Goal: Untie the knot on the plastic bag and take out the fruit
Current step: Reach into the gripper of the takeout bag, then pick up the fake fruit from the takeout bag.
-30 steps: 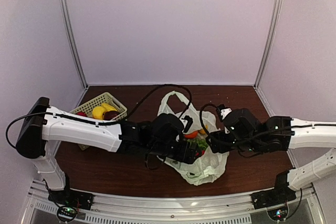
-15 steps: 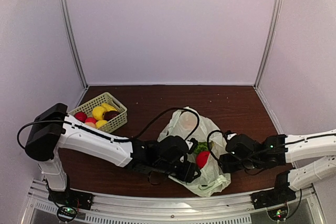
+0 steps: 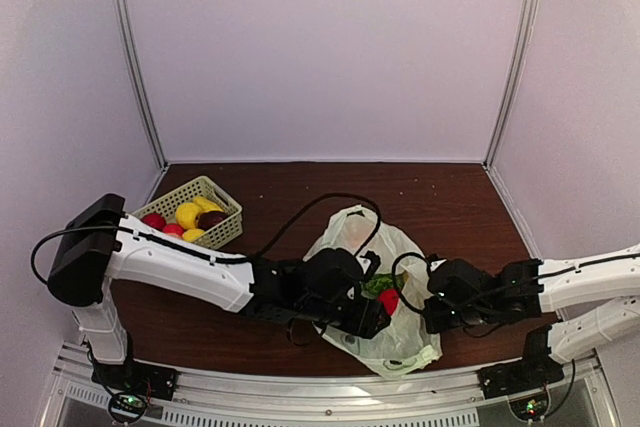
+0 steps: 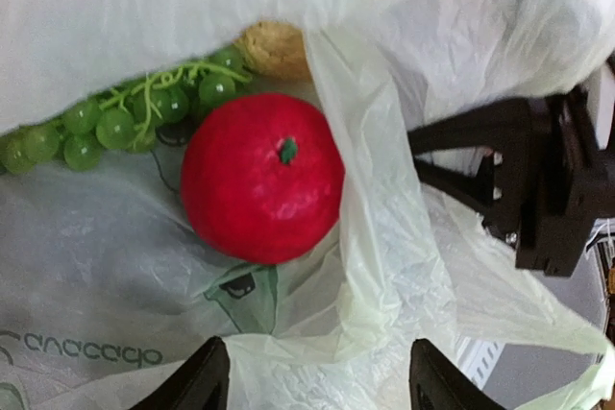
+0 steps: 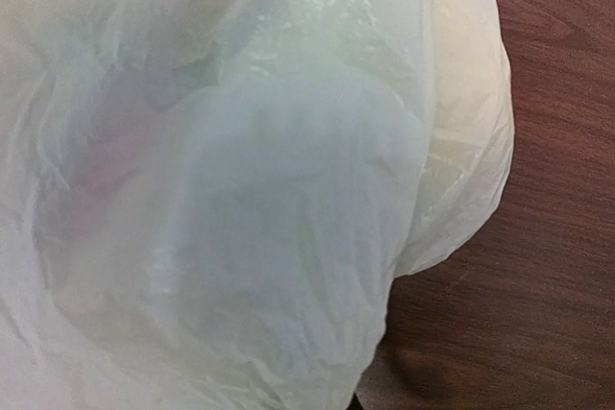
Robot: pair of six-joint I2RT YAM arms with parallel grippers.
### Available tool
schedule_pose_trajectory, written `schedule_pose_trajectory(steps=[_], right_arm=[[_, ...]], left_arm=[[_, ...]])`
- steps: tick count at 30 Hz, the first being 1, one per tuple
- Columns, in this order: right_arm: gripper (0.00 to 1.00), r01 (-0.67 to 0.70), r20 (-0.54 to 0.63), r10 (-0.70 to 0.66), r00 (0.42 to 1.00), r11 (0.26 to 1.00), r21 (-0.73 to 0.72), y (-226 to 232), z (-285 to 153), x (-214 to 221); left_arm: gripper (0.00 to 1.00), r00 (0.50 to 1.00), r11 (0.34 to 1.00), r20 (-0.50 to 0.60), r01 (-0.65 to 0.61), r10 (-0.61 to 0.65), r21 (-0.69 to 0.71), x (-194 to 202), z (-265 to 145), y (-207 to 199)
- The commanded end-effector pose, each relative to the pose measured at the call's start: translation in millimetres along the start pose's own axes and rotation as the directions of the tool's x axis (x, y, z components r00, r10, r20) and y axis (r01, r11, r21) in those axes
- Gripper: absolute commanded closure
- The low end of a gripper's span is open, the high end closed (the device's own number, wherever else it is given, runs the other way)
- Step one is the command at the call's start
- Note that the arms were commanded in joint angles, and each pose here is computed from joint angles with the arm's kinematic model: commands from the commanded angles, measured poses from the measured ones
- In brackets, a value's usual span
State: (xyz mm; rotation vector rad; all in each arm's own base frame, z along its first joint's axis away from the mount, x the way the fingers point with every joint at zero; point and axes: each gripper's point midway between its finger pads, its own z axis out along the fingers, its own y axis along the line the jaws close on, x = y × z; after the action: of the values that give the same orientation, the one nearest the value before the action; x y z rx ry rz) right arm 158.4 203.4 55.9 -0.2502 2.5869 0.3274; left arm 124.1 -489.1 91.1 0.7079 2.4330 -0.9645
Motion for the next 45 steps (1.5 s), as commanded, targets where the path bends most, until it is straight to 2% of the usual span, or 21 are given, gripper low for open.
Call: schedule_pose_trajectory(steps=[1, 5, 9, 17, 24, 31, 45], right_arm=[[1.00, 0.001, 0.001, -0.001, 1.000, 1.000, 0.003, -2, 0, 0], [1.00, -0.006, 0.013, 0.006, 1.000, 1.000, -0.009, -1, -3, -2], [1.00, -0.005, 0.023, 0.005, 1.000, 1.000, -0.016, 1, -6, -6], [1.00, -0.009, 0.038, 0.010, 0.999, 1.000, -0.030, 5, -10, -12], [1.00, -0.009, 0.042, 0.010, 0.999, 0.999, -0.032, 4, -12, -12], [1.00, -0.011, 0.042, 0.013, 0.999, 0.999, -0.036, 6, -12, -13], [1.00, -0.004, 0.035, 0.005, 0.999, 0.999, -0.039, 8, -11, -12]], left_arm=[[0.35, 0.993, 0.998, 0.104, 0.063, -0.062, -0.010, -41, -4, 2], [0.34, 0.986, 0.995, 0.142, 0.090, -0.084, -0.035, -56, 0, 12], [0.39, 0.989, 0.996, 0.128, 0.075, -0.069, -0.040, -60, 11, 11], [0.49, 0.997, 0.991, 0.067, 0.057, -0.049, -0.118, -49, 32, 25], [0.50, 0.998, 0.992, 0.040, 0.054, -0.050, -0.118, -40, 41, 28], [0.40, 0.998, 0.998, 0.045, 0.039, -0.038, -0.042, -42, 46, 15], [0.21, 1.000, 1.000, -0.004, 0.012, -0.012, -0.009, -35, 70, 10]])
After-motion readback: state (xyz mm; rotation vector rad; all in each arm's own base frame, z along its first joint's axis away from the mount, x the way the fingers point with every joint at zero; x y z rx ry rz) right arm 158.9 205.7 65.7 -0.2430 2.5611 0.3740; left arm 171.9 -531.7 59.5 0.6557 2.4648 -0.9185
